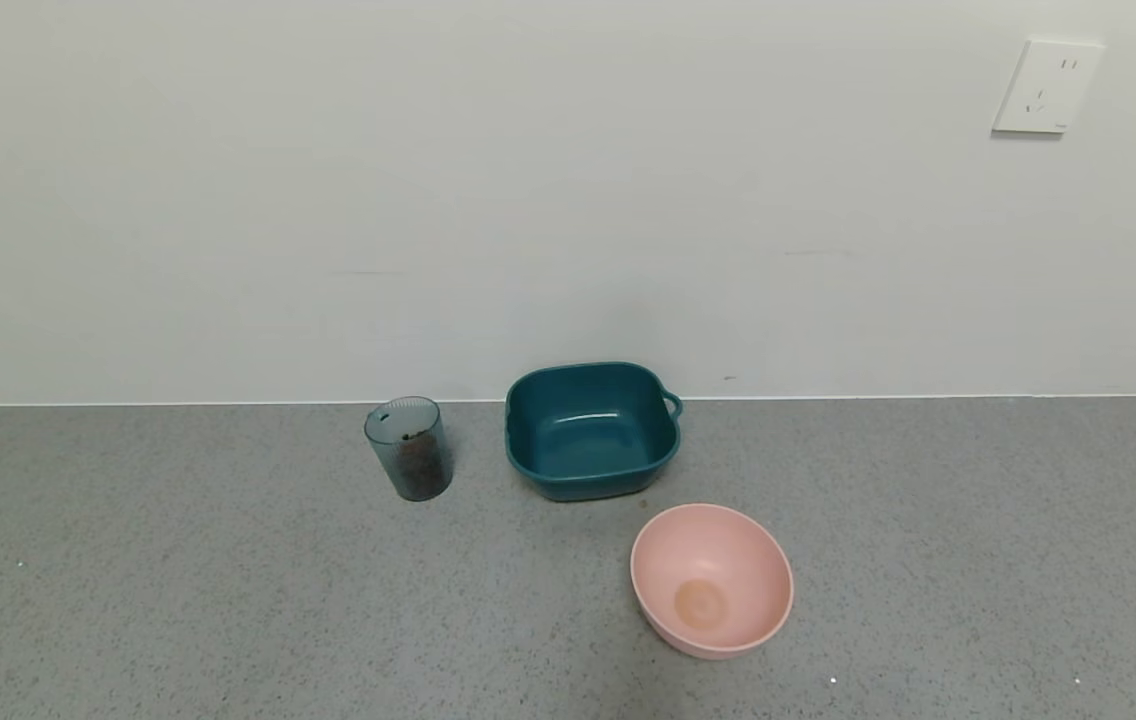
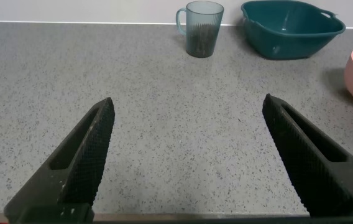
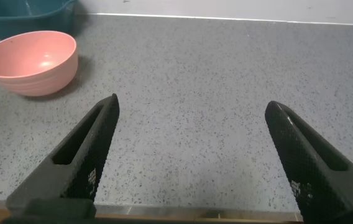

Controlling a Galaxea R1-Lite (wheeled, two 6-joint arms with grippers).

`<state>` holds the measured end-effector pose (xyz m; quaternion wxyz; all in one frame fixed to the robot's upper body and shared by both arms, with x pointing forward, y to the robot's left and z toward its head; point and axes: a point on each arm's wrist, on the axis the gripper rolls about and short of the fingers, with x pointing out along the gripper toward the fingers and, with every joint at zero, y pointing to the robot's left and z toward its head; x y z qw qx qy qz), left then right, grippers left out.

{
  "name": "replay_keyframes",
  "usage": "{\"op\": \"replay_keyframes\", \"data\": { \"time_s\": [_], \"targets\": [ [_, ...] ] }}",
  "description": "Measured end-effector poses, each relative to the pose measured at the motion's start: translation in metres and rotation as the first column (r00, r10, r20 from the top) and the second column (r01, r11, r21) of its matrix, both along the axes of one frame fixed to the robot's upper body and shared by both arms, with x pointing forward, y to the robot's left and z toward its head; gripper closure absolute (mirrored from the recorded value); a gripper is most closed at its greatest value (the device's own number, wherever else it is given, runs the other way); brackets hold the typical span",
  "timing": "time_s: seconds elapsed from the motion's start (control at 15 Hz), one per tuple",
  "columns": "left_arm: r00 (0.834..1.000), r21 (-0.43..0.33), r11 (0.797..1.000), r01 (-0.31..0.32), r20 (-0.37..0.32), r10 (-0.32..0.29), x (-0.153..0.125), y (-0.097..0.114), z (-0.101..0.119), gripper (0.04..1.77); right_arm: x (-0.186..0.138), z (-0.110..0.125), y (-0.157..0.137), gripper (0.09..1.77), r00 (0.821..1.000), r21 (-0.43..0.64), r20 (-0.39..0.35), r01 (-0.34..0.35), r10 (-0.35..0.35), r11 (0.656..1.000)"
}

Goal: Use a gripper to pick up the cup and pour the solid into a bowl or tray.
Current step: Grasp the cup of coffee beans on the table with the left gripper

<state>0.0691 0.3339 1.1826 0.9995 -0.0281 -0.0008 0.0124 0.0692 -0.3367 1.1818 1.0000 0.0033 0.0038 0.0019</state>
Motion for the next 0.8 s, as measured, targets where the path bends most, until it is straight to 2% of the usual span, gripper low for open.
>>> {"op": "replay_keyframes", "data": {
  "time_s": [0.53,0.67,0.8],
  "targets": [
    [1.0,0.001,1.0,0.0,-0.007,0.0,0.0,0.0,0.0,0.09,0.0,0.0,0.0,0.15,1.0,0.002,0.001,0.0,0.0,1.0],
    [1.0,-0.006,1.0,-0.003,0.013,0.003,-0.003,0.0,0.009,0.09,0.0,0.0,0.0,0.15,1.0,0.003,0.001,0.0,0.0,1.0],
    [0.999,-0.027,1.0,-0.009,0.044,0.01,-0.008,0.0,0.029,0.09,0.0,0.0,0.0,0.15,1.0,0.003,0.001,0.0,0.0,1.0]
  ]
}}
